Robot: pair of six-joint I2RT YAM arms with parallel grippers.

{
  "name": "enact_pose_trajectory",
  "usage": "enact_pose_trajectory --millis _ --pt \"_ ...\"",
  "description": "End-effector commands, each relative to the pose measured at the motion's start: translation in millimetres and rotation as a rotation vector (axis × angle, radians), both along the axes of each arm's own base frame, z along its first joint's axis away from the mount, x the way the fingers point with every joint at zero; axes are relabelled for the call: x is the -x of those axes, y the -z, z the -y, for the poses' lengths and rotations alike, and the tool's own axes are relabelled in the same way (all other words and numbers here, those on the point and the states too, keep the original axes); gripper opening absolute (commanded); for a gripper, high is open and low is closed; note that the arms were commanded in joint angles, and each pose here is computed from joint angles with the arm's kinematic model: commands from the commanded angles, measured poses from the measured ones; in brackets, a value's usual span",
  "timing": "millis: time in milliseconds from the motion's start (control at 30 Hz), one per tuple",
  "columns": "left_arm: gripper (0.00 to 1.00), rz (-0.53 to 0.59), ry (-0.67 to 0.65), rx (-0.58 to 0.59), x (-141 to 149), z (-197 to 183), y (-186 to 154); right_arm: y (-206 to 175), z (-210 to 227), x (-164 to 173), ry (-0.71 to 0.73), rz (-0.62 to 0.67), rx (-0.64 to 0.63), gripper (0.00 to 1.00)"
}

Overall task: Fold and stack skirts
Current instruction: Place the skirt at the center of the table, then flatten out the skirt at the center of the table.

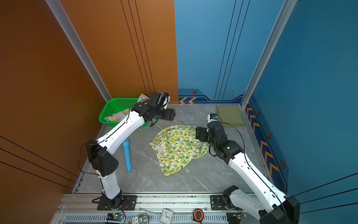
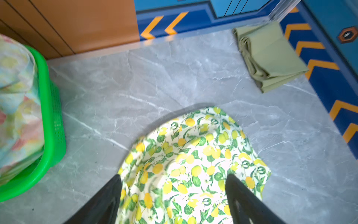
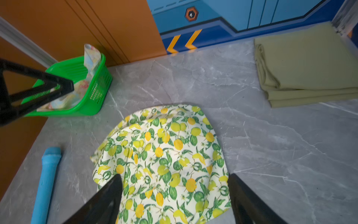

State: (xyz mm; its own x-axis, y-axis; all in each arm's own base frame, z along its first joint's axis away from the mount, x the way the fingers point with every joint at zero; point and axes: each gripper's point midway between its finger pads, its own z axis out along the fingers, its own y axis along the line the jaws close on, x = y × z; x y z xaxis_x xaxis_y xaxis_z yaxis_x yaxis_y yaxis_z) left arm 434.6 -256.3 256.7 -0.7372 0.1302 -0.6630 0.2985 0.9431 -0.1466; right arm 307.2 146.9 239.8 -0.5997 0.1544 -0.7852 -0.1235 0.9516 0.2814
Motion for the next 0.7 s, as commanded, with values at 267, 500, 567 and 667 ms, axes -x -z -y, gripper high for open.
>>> enact_pose_trajectory --millis 267,500,567,667 --pt "0.95 -0.100 -0.152 -0.002 25.5 -96.6 16.1 99.2 -114.8 75.0 -0.340 -0.135 0.365 0.85" --pt "0.96 -0.131 -0.185 0.052 27.6 -117.6 37.8 131.1 -147.6 128.7 -0.547 -0.143 0.536 0.86" --pt "0.96 -0.126 -0.191 0.071 27.4 -119.8 36.8 136.1 -156.8 142.6 -0.611 -0.121 0.586 0.87" --pt "0.96 -0.115 -0.199 0.077 29.0 -125.5 37.8 147.6 -163.6 152.0 -0.673 -0.108 0.672 0.88"
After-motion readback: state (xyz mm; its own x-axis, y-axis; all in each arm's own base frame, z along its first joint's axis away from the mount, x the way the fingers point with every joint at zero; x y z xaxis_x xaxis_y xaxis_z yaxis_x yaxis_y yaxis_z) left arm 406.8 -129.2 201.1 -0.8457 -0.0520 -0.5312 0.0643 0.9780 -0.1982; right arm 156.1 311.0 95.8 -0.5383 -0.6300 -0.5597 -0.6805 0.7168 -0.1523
